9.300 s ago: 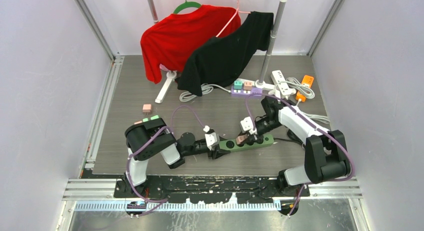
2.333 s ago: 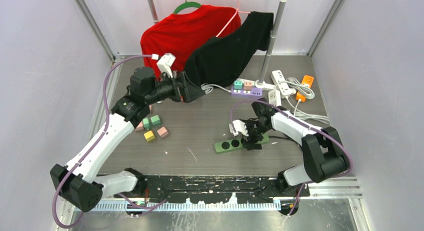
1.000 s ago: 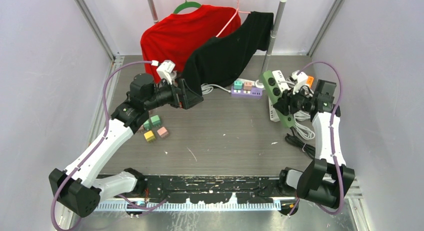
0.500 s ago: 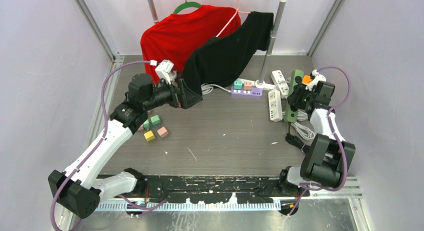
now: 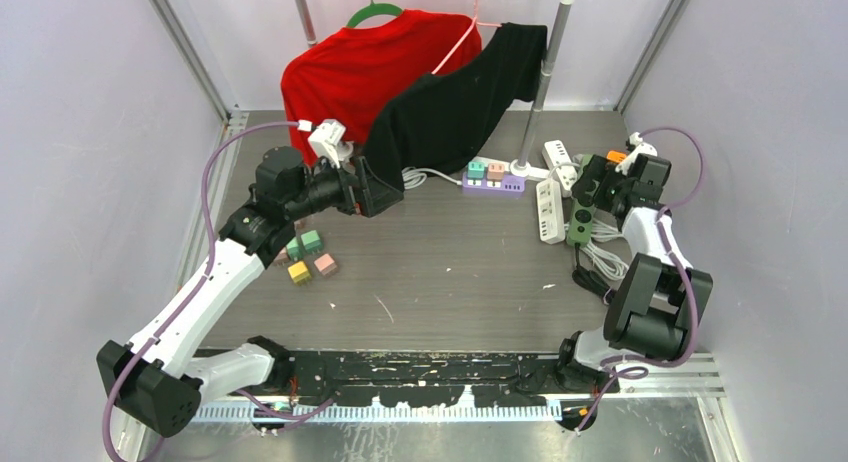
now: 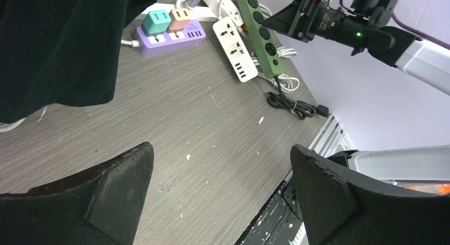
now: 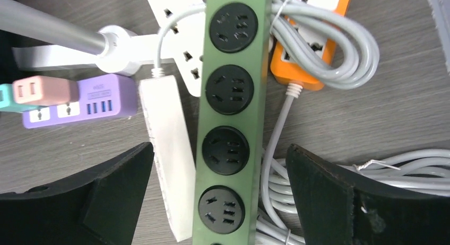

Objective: Pull the plug off the socket
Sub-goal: Place the socket at the center of the board, then move the socket to the center of the board.

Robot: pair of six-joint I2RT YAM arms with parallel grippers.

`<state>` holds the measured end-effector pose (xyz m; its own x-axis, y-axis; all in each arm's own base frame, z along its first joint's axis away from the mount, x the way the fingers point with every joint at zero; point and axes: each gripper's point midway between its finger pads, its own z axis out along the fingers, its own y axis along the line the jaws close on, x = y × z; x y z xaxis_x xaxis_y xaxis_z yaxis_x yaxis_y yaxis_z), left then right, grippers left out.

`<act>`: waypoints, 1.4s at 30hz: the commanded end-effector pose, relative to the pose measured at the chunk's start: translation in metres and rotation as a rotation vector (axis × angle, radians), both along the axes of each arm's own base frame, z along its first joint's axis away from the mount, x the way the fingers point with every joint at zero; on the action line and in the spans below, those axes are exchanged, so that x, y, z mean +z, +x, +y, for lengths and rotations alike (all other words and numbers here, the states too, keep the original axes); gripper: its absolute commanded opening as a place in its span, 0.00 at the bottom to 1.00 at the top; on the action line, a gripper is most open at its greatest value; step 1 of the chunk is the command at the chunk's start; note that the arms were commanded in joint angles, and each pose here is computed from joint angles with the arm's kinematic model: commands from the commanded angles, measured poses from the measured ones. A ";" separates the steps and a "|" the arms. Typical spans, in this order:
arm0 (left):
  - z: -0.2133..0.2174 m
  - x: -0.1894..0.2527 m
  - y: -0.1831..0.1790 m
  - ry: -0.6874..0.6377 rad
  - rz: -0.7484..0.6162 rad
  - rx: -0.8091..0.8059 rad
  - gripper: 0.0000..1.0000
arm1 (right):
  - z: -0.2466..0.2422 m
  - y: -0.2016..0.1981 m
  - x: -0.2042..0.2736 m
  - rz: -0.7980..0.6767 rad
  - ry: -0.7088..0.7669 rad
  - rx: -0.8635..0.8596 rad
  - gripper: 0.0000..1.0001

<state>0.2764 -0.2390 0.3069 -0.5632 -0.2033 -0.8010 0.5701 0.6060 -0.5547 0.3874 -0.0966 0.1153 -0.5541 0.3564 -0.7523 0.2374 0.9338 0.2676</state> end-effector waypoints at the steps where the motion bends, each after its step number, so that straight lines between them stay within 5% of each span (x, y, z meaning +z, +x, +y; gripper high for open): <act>1: 0.003 0.022 0.002 -0.031 -0.090 0.009 0.99 | 0.008 0.012 0.066 -0.196 -0.072 0.081 1.00; 7: 0.010 0.019 0.009 -0.012 -0.093 0.041 0.99 | 0.042 -0.004 0.112 -0.359 -0.144 0.312 1.00; 12: 0.021 0.014 0.017 0.026 -0.107 0.092 0.99 | 0.108 -0.024 0.136 -0.528 -0.128 0.766 1.00; 15: 0.027 0.012 0.022 0.048 -0.115 0.119 0.99 | 0.144 -0.048 0.114 -0.477 -0.127 1.067 1.00; 19: 0.030 0.007 0.026 0.058 -0.105 0.132 0.99 | 0.164 -0.051 0.056 -0.257 -0.489 1.385 1.00; 27: 0.033 0.002 0.031 0.062 -0.092 0.145 0.99 | 0.169 0.005 0.002 -0.082 -0.668 1.437 1.00; 42: 0.036 -0.002 0.037 0.038 -0.062 0.148 0.99 | 0.170 0.078 -0.040 0.073 -0.755 1.271 1.00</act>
